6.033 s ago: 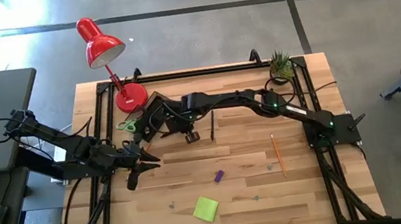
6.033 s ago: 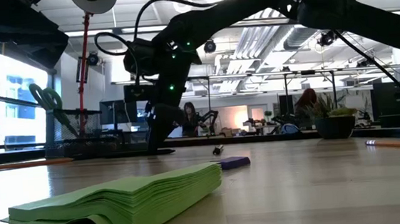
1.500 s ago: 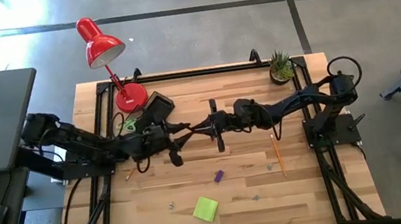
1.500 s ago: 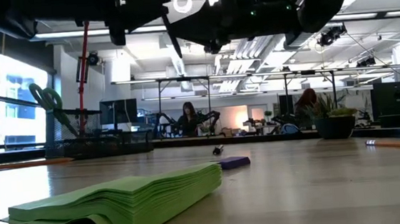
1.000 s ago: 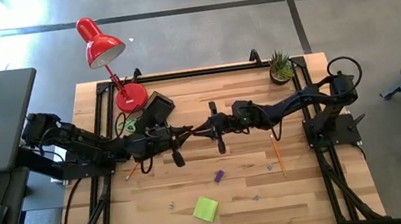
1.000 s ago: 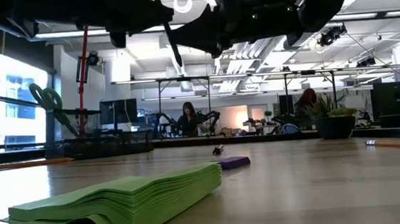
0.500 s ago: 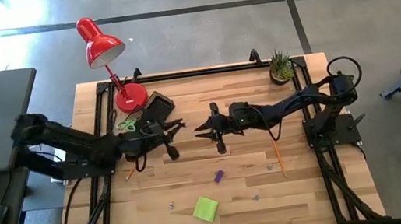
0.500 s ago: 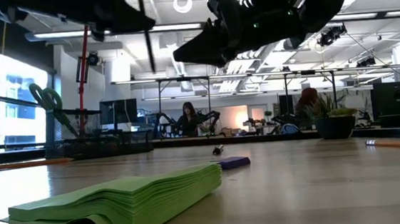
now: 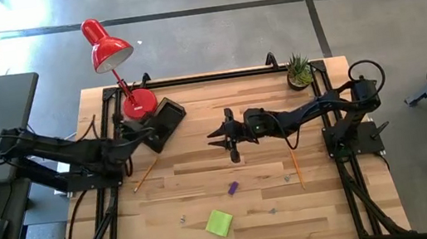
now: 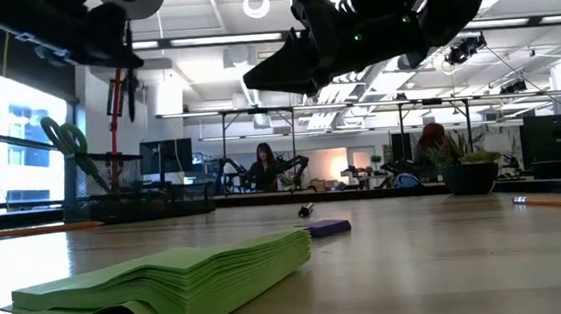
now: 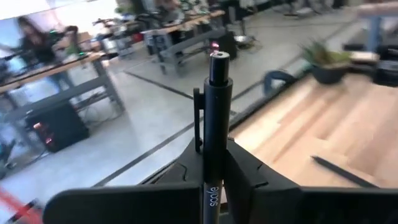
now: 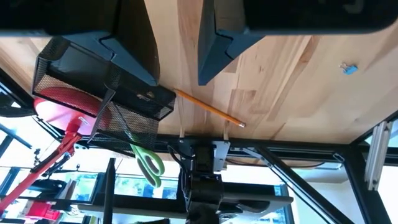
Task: Pick and place office supplies into organizer
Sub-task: Put the left black pen into the desk organizer
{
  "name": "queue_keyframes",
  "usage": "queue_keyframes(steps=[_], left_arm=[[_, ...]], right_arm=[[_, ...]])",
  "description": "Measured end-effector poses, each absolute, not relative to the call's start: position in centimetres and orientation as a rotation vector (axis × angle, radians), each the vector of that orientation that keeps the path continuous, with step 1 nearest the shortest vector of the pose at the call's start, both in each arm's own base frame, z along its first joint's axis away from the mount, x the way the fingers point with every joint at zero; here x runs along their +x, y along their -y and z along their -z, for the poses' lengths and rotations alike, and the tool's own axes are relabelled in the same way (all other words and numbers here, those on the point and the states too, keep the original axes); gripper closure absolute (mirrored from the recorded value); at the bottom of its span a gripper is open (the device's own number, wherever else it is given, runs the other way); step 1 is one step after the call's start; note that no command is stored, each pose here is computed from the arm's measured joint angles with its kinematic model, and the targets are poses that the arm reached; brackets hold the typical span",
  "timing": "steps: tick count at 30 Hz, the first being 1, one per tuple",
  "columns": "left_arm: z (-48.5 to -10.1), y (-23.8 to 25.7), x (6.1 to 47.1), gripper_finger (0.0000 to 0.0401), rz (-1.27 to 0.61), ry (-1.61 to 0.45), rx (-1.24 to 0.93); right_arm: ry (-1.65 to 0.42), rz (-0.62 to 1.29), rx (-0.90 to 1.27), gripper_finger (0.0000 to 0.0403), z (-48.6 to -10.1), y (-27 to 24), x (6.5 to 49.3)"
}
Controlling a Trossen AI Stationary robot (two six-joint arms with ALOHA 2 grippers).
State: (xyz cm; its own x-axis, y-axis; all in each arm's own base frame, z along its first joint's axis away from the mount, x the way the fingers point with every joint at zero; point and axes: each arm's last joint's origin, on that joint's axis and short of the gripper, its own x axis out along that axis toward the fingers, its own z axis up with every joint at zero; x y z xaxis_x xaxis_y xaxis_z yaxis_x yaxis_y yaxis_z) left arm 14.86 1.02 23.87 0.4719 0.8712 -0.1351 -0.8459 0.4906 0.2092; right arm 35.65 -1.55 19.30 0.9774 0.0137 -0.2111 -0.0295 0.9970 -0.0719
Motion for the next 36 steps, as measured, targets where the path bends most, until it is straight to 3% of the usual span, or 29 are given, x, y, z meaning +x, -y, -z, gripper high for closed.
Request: queue_keyframes(steps=[5,10,14,22,31,36], left_arm=[[-23.1,-1.3,13.1,0.0369,-1.137,-0.164,0.059],[-21.6,-2.1,12.1,0.0386,-1.260,-0.120,0.007],[-20.8,-3.2,12.1,0.0394,-1.246,-0.140,-0.042],[-20.3,-5.0,12.0,0.0347,-1.204,-0.180,-0.130],[-20.0,-5.3,11.9,0.0349,-1.177,-0.226,-0.147],[-20.0,-5.3,11.9,0.0330,-1.166,-0.216,-0.159]], right_arm=[[-0.211,-0.021,-0.075,0.0300,-19.3,1.5,35.7],[-0.212,-0.020,-0.068,0.0300,-19.3,1.5,35.7],[-0.211,-0.020,-0.067,0.0300,-19.3,1.5,35.7],[-0.211,-0.020,-0.067,0.0300,-19.3,1.5,35.6],[-0.213,-0.020,-0.067,0.0299,-19.3,1.5,35.6],[-0.214,-0.020,-0.067,0.0299,-19.3,1.5,35.6]])
